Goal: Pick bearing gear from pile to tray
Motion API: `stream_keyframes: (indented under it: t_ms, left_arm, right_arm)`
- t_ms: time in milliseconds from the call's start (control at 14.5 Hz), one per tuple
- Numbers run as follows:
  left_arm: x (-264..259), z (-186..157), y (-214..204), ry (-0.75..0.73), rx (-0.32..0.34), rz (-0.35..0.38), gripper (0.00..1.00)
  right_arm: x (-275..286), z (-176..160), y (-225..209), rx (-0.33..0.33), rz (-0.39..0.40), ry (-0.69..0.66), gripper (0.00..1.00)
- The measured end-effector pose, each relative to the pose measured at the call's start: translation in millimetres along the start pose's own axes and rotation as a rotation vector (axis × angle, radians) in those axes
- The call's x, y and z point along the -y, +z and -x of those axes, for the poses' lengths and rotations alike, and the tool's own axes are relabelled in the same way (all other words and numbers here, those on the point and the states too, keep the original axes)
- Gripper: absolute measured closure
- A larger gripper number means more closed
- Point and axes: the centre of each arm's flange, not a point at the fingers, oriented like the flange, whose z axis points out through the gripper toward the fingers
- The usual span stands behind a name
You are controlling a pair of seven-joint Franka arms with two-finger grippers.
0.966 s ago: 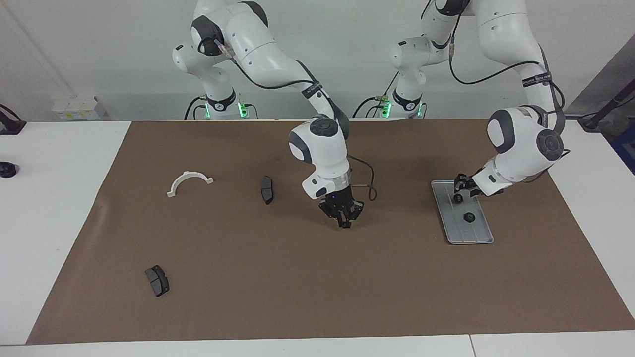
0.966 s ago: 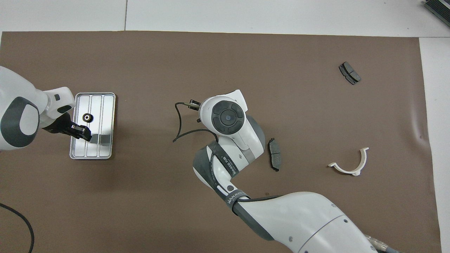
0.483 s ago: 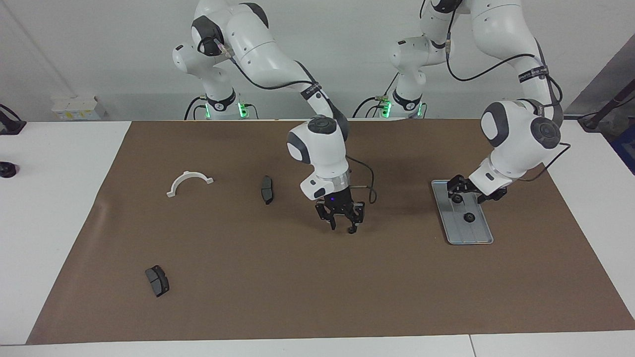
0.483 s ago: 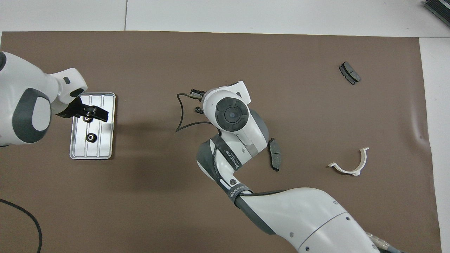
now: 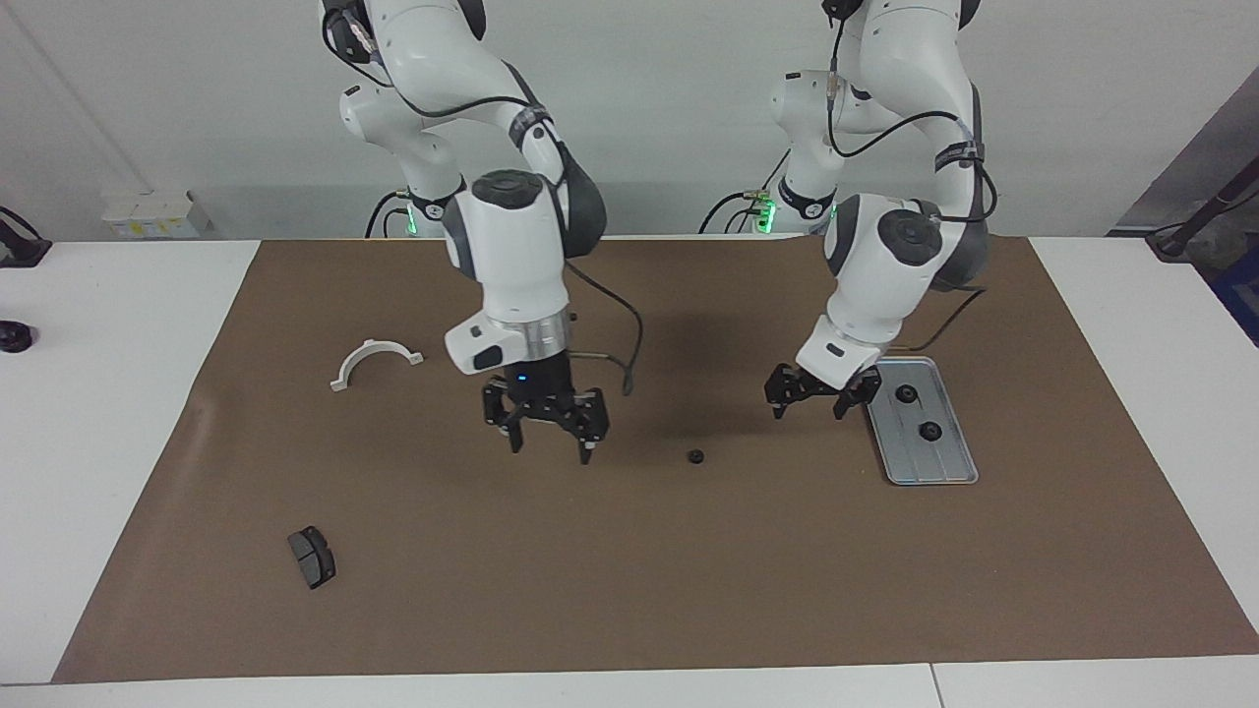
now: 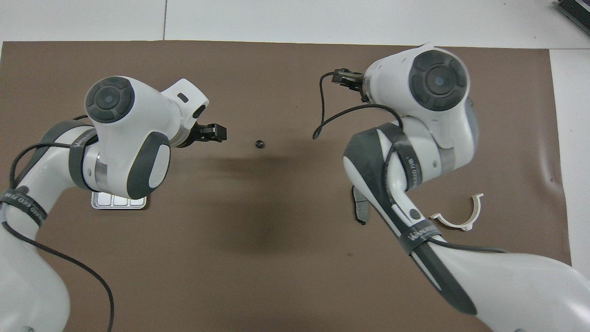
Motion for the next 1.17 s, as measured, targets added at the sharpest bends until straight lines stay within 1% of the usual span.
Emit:
stream_keyframes:
  t_ms: [138,207,414,483,552,621,690,759,897,966,1034,1103,1172]
  left_arm:
    - [-48.0,-8.0,10.3,0.003,-0.004,0.020,0.00]
    - [-67.0,-10.2,19.2,0.013,-0.001,0.024,0.00]
    - [-102.1,-15.2,49.9,0.036,0.001,0.004,0.00]
    - [-104.5,-17.0,55.5,0.044,-0.001,-0.004,0.04]
    - [-103.5,-18.4,58.7,0.052,-0.007,-0.016,0.04]
    - [-101.3,-19.7,61.6,0.058,-0.014,-0.028,0.07]
    - [-99.3,-19.8,66.8,0.063,-0.014,-0.038,0.07]
    - [-98.8,-18.0,76.9,0.070,-0.005,-0.049,0.11]
    - [-102.5,-13.4,104.2,0.091,0.011,-0.066,0.13]
    - [-104.2,-11.6,113.6,0.096,0.015,-0.067,0.17]
    - [-105.4,-10.7,118.3,0.099,0.017,-0.067,0.20]
    - [-106.0,-10.8,118.5,0.100,0.015,-0.067,0.20]
    - [-106.1,-11.2,117.3,0.101,0.013,-0.067,0.24]
  right_arm:
    - [-47.8,-22.8,-17.7,0.016,0.034,-0.021,0.00]
    - [-66.6,-29.2,-25.6,0.034,0.052,-0.021,0.00]
    - [-117.3,-35.2,-52.9,0.117,0.099,-0.030,0.00]
    - [-133.5,-34.4,-61.0,0.144,0.103,-0.037,0.00]
    - [-149.4,-33.1,-68.0,0.169,0.103,-0.038,0.00]
    - [-163.8,-31.3,-73.3,0.190,0.103,-0.031,0.00]
    - [-178.6,-29.4,-77.5,0.212,0.101,-0.018,0.00]
    - [-193.2,-28.2,-80.6,0.232,0.099,-0.011,0.00]
    - [-224.4,-27.7,-87.6,0.264,0.092,-0.038,0.00]
    - [-239.0,-27.6,-93.0,0.277,0.090,-0.048,0.00]
    - [-252.3,-27.2,-100.3,0.288,0.089,-0.055,0.00]
    - [-263.4,-26.1,-109.5,0.297,0.086,-0.064,0.00]
    - [-271.9,-23.8,-119.3,0.308,0.084,-0.072,0.00]
